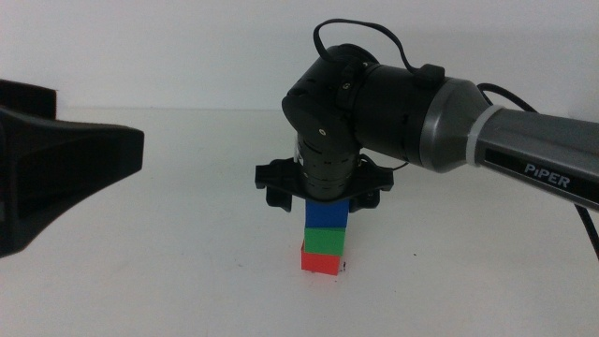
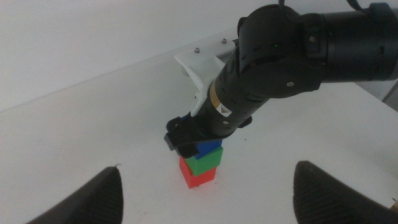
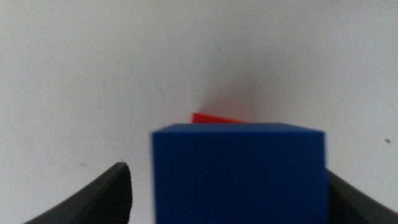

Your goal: Stack red cubes first, then green, then blue cubes in a specific spot.

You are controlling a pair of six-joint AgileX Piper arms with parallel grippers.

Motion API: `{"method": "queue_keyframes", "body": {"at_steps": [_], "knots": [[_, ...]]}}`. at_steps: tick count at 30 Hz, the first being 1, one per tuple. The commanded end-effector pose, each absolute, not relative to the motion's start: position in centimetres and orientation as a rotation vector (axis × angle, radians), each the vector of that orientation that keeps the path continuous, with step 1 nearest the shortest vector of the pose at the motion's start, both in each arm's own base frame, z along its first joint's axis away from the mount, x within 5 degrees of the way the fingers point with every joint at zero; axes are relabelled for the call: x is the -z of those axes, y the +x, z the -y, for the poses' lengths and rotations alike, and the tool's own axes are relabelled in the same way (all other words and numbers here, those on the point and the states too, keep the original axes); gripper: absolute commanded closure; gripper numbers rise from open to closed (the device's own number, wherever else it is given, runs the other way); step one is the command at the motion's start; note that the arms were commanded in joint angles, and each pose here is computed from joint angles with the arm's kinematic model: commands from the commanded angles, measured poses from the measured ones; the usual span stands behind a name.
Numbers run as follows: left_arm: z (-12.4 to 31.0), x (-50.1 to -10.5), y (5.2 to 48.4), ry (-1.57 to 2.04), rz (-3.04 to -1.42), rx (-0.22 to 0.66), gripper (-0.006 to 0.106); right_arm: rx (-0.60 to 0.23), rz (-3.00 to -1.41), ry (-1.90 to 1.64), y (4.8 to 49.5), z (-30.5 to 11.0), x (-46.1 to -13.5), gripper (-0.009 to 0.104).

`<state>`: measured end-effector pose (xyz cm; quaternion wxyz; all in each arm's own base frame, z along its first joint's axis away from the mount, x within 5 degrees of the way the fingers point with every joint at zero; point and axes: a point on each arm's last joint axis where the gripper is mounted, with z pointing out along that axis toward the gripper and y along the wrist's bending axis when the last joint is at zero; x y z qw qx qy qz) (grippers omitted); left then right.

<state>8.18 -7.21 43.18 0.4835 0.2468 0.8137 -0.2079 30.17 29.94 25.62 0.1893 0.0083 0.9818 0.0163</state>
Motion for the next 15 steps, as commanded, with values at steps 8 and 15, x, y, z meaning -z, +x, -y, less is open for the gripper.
{"method": "queue_keyframes", "body": {"at_steps": [8, 15], "knots": [[7.2, -43.3, 8.1, 0.599, -1.965, 0.512, 0.007, -0.112, -2.572, -0.009, 27.1, -24.9, -35.4, 0.002], [7.2, -43.3, 8.1, 0.599, -1.965, 0.512, 0.007, -0.199, -2.347, -0.075, 21.1, -12.7, -40.8, 0.002]]}}
